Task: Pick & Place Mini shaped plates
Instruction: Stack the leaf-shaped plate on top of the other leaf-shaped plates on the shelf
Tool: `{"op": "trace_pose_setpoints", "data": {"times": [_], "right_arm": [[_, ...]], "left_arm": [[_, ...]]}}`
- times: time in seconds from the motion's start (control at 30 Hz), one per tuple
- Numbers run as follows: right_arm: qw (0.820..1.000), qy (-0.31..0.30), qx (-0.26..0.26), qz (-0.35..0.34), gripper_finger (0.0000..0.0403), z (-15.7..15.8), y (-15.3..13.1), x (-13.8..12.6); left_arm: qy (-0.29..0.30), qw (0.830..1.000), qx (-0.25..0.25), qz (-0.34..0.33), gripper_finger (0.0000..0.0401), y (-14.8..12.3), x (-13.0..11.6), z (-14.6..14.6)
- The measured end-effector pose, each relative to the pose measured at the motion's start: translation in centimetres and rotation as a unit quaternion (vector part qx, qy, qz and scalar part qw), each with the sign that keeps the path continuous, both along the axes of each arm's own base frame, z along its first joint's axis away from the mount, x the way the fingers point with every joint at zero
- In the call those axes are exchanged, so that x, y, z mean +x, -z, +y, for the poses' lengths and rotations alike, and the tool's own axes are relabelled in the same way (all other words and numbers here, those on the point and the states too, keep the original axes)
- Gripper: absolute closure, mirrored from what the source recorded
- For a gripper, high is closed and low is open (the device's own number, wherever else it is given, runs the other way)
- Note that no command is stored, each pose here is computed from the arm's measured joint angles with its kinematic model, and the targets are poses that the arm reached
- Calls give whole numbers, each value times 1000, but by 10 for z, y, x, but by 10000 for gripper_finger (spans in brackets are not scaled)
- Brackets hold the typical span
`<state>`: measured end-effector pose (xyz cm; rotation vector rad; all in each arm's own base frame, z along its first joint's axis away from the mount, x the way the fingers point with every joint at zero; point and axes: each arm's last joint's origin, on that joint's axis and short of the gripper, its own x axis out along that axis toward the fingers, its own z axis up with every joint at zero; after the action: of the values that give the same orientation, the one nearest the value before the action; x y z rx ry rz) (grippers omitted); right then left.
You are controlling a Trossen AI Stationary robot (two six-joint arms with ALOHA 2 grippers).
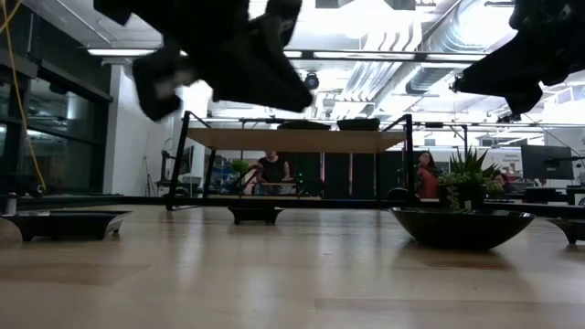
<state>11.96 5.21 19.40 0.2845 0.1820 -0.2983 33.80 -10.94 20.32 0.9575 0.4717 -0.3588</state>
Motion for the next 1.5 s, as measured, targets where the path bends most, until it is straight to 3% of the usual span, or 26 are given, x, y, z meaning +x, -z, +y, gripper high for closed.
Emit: {"op": "trace_pose_setpoints", "data": {"times": [0.17,0.43,0.67,0.87,1.03,1.3,1.5], "right_arm": [[1000,0,1,0,269,0,0,0],[1000,0,-1,4,269,0,1,0],[1000,-1,-6,12,269,0,3,1],[1000,2,-2,15,269,1,4,2],[1000,-4,1,20,269,2,5,2],[1000,-10,1,22,269,2,6,3],[1000,-10,1,22,269,2,6,3]], "left_arm": [[52,995,84,4,361,25,10,-4],[95,990,106,-23,356,40,20,-8],[117,983,131,-55,292,40,25,-10],[162,959,223,-67,242,53,43,-16],[173,952,243,-66,240,50,58,-20],[214,935,282,17,241,55,59,-21],[214,935,284,-8,241,51,62,-22]]}}
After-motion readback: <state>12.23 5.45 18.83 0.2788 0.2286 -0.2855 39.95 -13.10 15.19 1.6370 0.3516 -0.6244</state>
